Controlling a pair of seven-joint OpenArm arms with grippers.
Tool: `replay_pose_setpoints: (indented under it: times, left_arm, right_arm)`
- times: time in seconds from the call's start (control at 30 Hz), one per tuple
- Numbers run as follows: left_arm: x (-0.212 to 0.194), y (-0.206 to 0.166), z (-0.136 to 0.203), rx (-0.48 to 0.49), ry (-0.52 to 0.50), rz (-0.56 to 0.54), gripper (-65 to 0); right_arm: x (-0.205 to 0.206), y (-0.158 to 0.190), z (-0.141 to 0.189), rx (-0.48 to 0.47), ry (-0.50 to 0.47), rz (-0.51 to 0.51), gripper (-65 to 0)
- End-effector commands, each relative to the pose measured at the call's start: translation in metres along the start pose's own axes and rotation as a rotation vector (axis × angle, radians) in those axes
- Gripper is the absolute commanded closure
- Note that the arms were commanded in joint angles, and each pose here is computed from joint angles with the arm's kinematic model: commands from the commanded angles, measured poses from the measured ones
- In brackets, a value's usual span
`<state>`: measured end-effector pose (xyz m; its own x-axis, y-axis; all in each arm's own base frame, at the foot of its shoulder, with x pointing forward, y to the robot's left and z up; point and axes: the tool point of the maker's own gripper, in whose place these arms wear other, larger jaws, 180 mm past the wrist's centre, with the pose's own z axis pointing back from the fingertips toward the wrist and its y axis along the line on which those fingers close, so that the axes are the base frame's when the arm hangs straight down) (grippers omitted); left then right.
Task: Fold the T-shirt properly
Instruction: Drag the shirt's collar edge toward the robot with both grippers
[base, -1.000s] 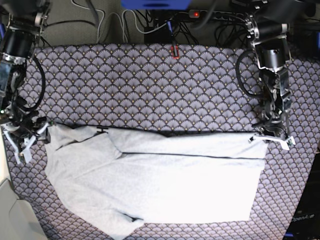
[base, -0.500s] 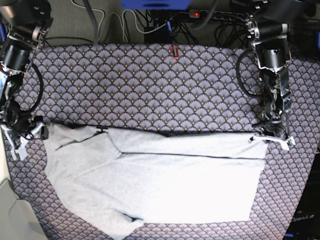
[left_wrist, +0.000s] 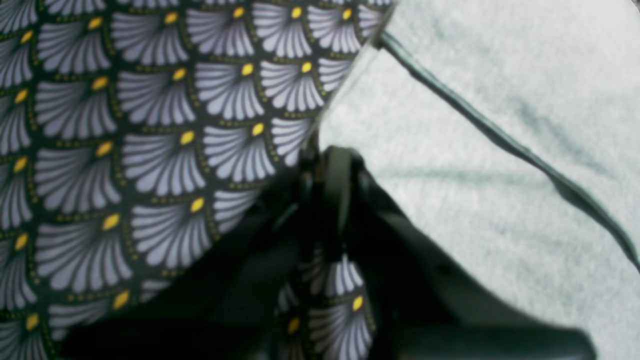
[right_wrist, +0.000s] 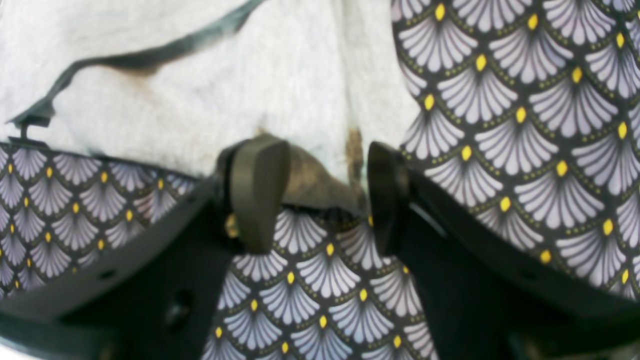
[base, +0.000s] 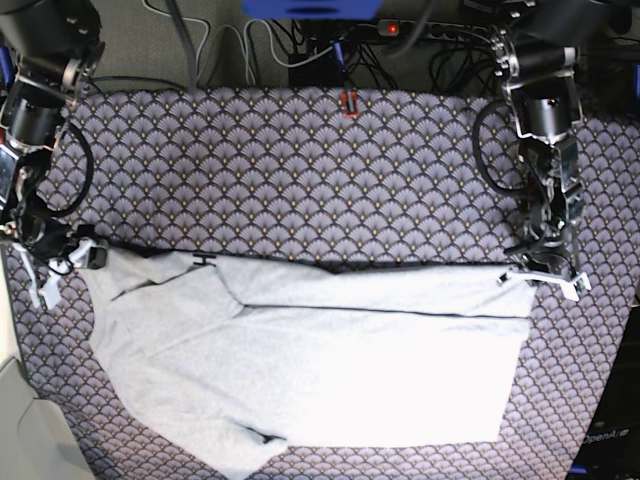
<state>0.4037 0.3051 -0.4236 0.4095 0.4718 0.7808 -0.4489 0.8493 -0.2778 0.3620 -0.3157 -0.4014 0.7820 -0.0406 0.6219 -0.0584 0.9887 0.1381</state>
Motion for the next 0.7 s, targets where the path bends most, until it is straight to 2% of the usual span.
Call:
replay_pose_setpoints:
  times: [0.0,0.17,0.33,0.43,0.53,0.67]
  left_arm:
    - [0.018,-0.001,0.000,-0.004,-0.032,-0.008,-0.5]
    - [0.017,-0.001,0.000,-0.004,-0.028,-0.008,-0.5]
    - [0.016,0.000,0.000,-0.002,-0.026,-0.010,-0.5]
    - [0.016,0.002,0.002,-0.001,-0.028,-0.020,-0.5]
    - [0.021,0.002,0.010,-0.009,-0.055,-0.041,-0.5]
    - [0.029,0.007,0.019,-0.011,-0.048,-0.072,-0.5]
  right_arm:
    - [0.019,-0.009,0.008,-0.018,-0.052,0.007,-29.9]
    - [-0.008,-0.013,-0.002,-0.003,0.014,-0.046,-29.8]
    - [-0.010,-0.013,-0.004,-0.002,0.000,-0.054,-28.8]
    - [-0.010,-0.014,-0.003,0.000,0.002,-0.049,-19.4]
    - [-0.012,-0.015,-0.002,-0.003,0.005,-0.051,-0.8]
    - [-0.022,-0.020,0.004,-0.019,0.017,-0.031,0.0]
